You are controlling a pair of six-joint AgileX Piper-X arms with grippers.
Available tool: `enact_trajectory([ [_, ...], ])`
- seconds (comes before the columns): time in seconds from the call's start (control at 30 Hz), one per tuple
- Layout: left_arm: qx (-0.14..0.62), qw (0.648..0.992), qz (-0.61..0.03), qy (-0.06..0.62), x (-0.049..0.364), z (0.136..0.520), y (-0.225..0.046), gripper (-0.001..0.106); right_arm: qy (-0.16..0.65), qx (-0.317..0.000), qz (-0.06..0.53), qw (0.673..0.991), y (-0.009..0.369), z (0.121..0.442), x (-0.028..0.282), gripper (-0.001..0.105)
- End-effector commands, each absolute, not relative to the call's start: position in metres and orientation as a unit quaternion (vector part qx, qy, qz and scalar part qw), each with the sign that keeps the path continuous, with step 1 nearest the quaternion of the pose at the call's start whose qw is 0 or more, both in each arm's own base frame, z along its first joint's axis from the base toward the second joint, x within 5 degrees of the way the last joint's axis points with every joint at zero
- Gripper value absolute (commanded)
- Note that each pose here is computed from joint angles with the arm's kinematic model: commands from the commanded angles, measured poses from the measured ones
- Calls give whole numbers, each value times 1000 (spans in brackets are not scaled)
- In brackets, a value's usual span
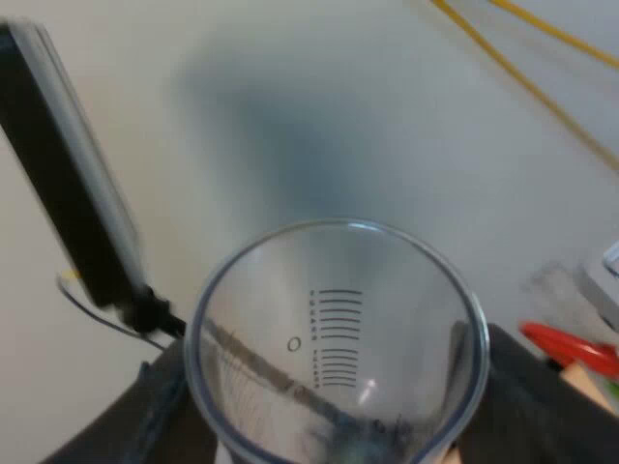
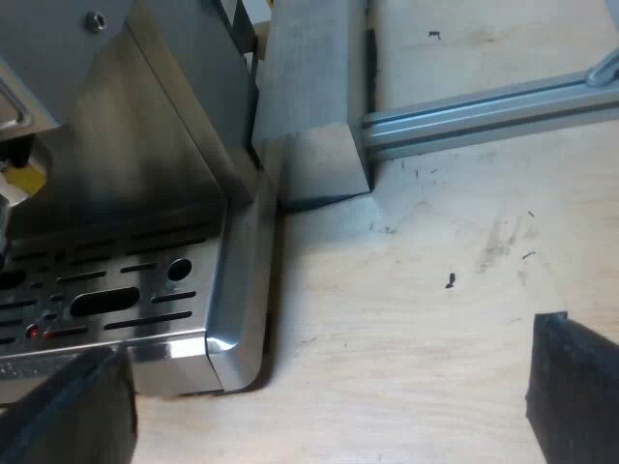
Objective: Pour the beans into the coffee machine
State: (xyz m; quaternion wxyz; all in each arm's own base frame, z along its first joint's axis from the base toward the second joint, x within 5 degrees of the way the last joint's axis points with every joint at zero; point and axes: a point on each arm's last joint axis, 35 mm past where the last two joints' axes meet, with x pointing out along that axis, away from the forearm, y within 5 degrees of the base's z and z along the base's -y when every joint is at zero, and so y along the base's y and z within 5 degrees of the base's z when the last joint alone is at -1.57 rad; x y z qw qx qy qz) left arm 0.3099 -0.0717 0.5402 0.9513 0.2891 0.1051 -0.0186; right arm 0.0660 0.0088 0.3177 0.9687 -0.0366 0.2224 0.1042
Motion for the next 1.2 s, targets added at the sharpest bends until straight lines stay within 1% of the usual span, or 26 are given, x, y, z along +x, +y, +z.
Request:
enact_trajectory([
  [0.03,207,966,-43,150,298,536,-53,21,211,-42,108,971,9,322,64,82],
  [0.1,188,969,-47,153,296,534,-46,21,211,-42,108,971,9,322,64,82],
  [0.3,187,966,-45,172,287,521,-39,21,211,-41,109,970,9,322,64,82],
  [0.33,172,966,-47,189,282,509,-39,21,211,-41,109,970,9,322,64,82],
  [0.37,171,965,-48,195,281,506,-39,21,211,-41,109,970,9,322,64,82],
  [0.5,170,952,-61,246,276,475,-39,21,211,-41,109,970,9,322,64,82],
  [0.67,157,945,-81,274,269,451,-39,21,215,-41,110,969,9,321,64,82],
  [0.8,134,951,-85,266,263,444,-33,21,215,-41,112,969,9,321,64,82],
  [0.97,78,961,-83,251,251,445,-12,21,215,-41,112,969,9,321,64,82],
  [1.03,57,965,-72,247,245,443,-2,21,215,-41,112,969,9,321,64,82],
  [1.13,20,968,-84,234,237,438,4,21,215,-41,112,969,9,321,64,82],
  [1.2,17,969,-83,234,233,433,4,21,215,-41,112,969,9,321,64,82],
])
